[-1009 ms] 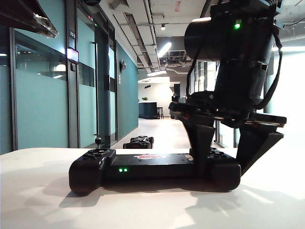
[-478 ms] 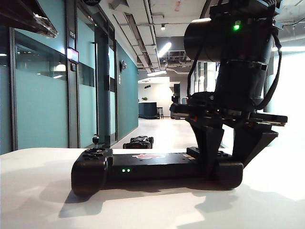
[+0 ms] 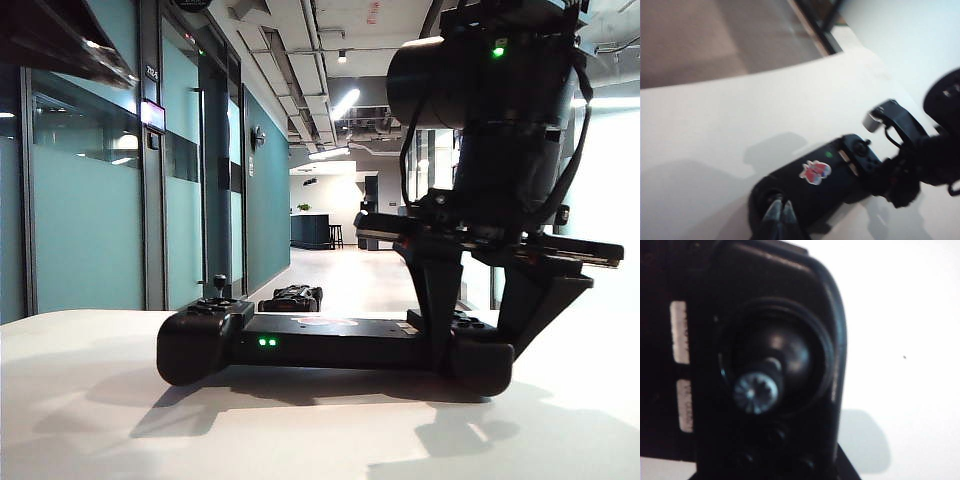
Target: Push the left joystick on the remote control sitting on the white table forward to make the robot dog walk in a straight line until it approaches the door.
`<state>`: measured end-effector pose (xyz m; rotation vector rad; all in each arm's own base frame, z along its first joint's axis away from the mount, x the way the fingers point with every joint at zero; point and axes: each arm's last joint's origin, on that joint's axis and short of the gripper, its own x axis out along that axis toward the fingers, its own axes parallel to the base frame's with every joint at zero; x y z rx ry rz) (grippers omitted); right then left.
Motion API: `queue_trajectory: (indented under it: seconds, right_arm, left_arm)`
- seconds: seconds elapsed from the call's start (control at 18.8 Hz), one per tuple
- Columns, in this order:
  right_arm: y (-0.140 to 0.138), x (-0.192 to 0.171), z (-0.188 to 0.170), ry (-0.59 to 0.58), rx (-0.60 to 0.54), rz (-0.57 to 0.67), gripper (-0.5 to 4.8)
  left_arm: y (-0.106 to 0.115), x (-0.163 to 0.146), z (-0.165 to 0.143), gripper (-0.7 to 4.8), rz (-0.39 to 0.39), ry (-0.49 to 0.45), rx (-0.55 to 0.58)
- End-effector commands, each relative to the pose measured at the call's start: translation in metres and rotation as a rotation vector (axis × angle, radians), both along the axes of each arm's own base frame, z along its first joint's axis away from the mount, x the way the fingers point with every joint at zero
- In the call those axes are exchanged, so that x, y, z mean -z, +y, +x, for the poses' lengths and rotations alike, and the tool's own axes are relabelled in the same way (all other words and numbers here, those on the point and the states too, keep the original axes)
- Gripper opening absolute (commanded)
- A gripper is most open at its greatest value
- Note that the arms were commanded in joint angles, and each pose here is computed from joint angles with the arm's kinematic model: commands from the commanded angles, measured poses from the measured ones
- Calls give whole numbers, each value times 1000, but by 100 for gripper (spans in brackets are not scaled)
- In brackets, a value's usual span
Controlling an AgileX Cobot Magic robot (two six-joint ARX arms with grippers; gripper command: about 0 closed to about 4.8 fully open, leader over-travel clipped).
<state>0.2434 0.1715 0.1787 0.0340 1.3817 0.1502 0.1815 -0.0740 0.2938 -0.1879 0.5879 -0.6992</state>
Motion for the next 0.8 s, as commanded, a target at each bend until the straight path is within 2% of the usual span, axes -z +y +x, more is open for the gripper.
queue_trajectory:
  seconds: [0.05, 0.32, 0.42, 0.58, 0.69, 0.8]
  right_arm:
    - [-2, 1, -3, 25, 12, -22, 180]
    - [-2, 1, -3, 22, 13, -23, 179]
    - [-2, 1, -2, 12, 17, -38, 179]
    - [-2, 1, -2, 12, 17, -38, 179]
    - [-2, 1, -2, 12, 17, -37, 179]
    - [-2, 1, -2, 10, 18, -37, 179]
  left_arm:
    - [-5, 7, 11, -5, 62, -59, 122]
    - [-15, 33, 31, -5, 87, 20, 252]
    - [-18, 42, 36, -5, 110, 16, 309]
    - [-21, 57, 45, -6, 133, 64, 325]
    - [-25, 66, 51, -6, 153, 71, 355]
    - [-32, 73, 54, -6, 142, 67, 396]
